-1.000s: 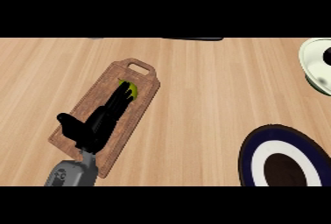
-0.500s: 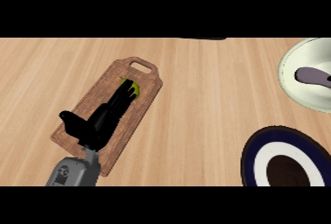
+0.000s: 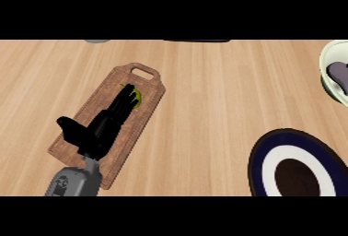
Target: Pick the eggplant from the plate and place it in the bowl
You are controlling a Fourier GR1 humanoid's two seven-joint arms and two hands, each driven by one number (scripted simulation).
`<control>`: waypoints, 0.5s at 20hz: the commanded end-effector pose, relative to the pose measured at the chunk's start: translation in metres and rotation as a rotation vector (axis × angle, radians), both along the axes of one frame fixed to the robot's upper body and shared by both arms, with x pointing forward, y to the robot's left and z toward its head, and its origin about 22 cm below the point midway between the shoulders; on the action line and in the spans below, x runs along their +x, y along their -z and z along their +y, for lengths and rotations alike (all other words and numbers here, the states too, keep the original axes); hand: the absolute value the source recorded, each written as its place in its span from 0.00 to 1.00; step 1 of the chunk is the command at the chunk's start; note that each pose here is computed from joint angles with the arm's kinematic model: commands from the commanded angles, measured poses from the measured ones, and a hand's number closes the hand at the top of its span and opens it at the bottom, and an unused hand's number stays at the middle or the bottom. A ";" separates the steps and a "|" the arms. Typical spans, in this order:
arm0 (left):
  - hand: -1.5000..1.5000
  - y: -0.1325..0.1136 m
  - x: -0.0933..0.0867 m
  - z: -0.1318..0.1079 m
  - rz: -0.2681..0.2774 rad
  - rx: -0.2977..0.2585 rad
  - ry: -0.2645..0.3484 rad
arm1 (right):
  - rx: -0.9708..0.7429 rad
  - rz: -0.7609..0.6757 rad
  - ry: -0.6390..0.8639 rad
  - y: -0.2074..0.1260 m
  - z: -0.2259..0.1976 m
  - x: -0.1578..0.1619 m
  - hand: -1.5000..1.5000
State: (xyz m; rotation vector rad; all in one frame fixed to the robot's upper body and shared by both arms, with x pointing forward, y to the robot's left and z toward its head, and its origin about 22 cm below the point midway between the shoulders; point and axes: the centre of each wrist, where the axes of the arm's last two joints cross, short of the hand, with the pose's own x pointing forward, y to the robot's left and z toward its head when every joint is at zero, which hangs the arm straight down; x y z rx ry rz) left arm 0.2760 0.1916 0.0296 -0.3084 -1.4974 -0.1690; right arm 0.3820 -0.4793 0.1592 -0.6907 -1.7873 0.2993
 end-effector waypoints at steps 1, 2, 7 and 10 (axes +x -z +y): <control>0.50 -0.009 -0.006 0.003 -0.004 0.002 -0.013 | 0.193 -0.180 -0.067 0.009 -0.021 -0.018 0.00; 0.50 0.003 -0.012 0.014 0.007 0.010 -0.022 | 0.193 -0.197 -0.111 -0.005 -0.036 -0.028 0.00; 0.50 0.013 -0.012 0.019 0.019 0.018 -0.069 | 0.310 -0.222 -0.181 0.008 -0.089 -0.089 0.00; 0.50 0.003 -0.003 0.022 0.025 -0.002 -0.079 | 0.317 -0.277 -0.207 0.020 -0.109 -0.122 0.00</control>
